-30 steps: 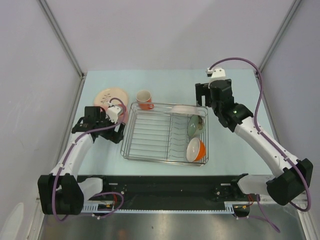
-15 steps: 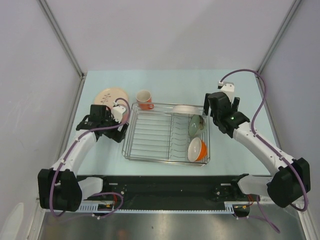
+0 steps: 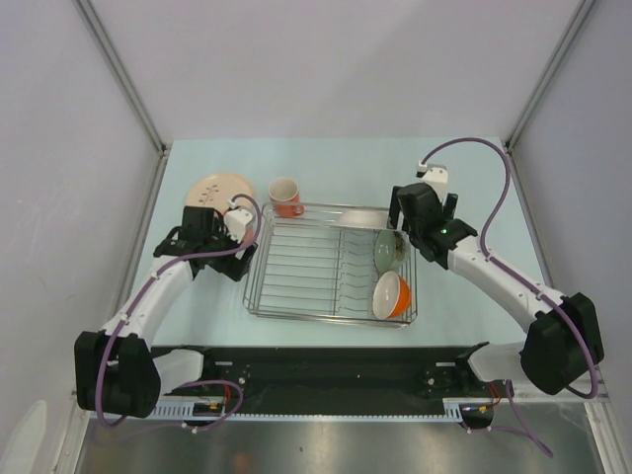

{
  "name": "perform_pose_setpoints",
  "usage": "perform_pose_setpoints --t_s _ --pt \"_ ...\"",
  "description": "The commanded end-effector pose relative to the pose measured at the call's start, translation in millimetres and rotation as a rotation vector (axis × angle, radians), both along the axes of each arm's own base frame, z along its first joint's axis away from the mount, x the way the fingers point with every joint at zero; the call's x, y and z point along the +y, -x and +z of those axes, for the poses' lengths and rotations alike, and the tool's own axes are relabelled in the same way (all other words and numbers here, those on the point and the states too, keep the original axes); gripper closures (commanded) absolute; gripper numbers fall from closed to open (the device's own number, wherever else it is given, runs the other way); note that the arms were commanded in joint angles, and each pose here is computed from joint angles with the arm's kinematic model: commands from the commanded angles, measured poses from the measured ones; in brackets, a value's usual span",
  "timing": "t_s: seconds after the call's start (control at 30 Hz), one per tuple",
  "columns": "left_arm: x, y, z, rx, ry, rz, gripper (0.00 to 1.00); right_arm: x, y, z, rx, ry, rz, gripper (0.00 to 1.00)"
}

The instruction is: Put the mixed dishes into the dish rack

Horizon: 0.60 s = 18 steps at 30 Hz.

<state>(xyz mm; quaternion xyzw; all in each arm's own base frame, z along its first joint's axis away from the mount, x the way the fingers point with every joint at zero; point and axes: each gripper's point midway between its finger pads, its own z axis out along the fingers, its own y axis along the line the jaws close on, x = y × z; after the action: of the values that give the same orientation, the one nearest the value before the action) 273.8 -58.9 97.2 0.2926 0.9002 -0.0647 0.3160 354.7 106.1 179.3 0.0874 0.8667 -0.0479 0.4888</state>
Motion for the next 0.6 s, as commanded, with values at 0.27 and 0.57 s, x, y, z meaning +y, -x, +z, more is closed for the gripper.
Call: perform_pose_setpoints --t_s 0.27,0.57 --pt "-16 2 14 -0.046 0.03 -0.053 0.09 6 -3 9 -0.046 -0.007 0.02 0.0" --pt "-28 7 39 -0.065 0.083 -0.089 0.09 -32 -4 79 -0.23 -0.072 -0.054 0.0"
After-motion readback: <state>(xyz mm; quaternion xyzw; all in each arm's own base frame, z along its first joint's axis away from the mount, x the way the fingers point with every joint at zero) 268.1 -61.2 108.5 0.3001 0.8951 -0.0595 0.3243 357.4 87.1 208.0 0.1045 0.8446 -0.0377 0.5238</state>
